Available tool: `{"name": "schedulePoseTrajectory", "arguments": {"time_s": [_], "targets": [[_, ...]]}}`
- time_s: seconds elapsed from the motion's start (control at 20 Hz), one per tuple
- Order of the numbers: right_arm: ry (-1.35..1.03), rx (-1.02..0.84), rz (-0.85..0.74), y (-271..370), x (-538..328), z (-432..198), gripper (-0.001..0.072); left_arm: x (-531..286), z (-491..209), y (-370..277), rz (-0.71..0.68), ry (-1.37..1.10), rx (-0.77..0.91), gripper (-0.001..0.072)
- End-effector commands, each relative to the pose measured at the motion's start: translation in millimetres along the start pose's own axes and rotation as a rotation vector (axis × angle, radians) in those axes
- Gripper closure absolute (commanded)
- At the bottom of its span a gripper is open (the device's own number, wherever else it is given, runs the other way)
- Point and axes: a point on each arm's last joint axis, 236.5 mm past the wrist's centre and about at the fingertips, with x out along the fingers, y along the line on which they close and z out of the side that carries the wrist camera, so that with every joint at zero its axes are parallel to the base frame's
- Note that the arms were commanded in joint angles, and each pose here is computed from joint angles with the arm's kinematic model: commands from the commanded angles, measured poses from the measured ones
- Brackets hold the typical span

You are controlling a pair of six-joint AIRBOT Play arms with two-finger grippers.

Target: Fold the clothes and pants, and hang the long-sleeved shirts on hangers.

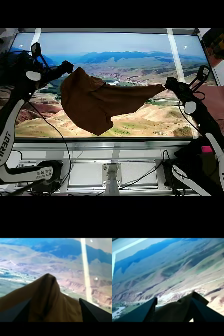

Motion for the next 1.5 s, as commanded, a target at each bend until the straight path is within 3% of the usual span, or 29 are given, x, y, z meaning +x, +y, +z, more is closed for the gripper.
{"name": "schedulePoseTrajectory", "arguments": {"time_s": [0.0,0.15,0.2,0.3,0.35,0.4,0.55,0.65,0.7,0.75,0.8,0.85,1.45], "targets": [[0.082,0.010,-0.021,-12,-7,-13,0.0227,-16,-12,2,-0.032,0.089,0.008,-0.0001],[0.228,-0.148,-0.004,-14,-17,-42,0.0228,-46,-25,11,-0.077,0.206,-0.057,0.0003],[0.253,-0.188,0.005,-13,-20,-48,0.0228,-57,-25,16,-0.082,0.224,-0.069,0.0056],[0.264,-0.219,0.012,-12,-21,-50,0.0227,-83,-23,26,-0.081,0.232,-0.090,0.0379],[0.260,-0.219,0.012,-12,-21,-49,0.0227,-98,-24,28,-0.082,0.230,-0.078,0.0606],[0.260,-0.224,0.012,-13,-21,-49,0.0228,-112,-25,29,-0.079,0.224,-0.061,0.0691],[0.292,-0.225,0.017,-12,-23,-56,0.0228,-155,-51,45,0.035,0.213,-0.043,0.0691],[0.337,-0.223,0.024,-12,-26,-67,0.0228,-171,-92,45,0.066,0.237,-0.117,0.0689],[0.351,-0.222,0.026,-12,-27,-70,0.0229,-173,-114,41,0.055,0.251,-0.175,0.0649],[0.355,-0.222,0.027,-12,-27,-71,0.0236,-173,-132,35,0.024,0.264,-0.231,0.0439],[0.355,-0.222,0.027,-12,-27,-71,0.0236,-171,-148,28,-0.012,0.277,-0.300,0.0184],[0.354,-0.217,0.028,-11,-27,-71,0.0236,-167,-166,19,-0.056,0.294,-0.386,0.0075],[0.357,-0.213,0.030,-11,-28,-72,0.0237,-169,-276,35,-0.034,0.503,-0.327,0.0090]]}}
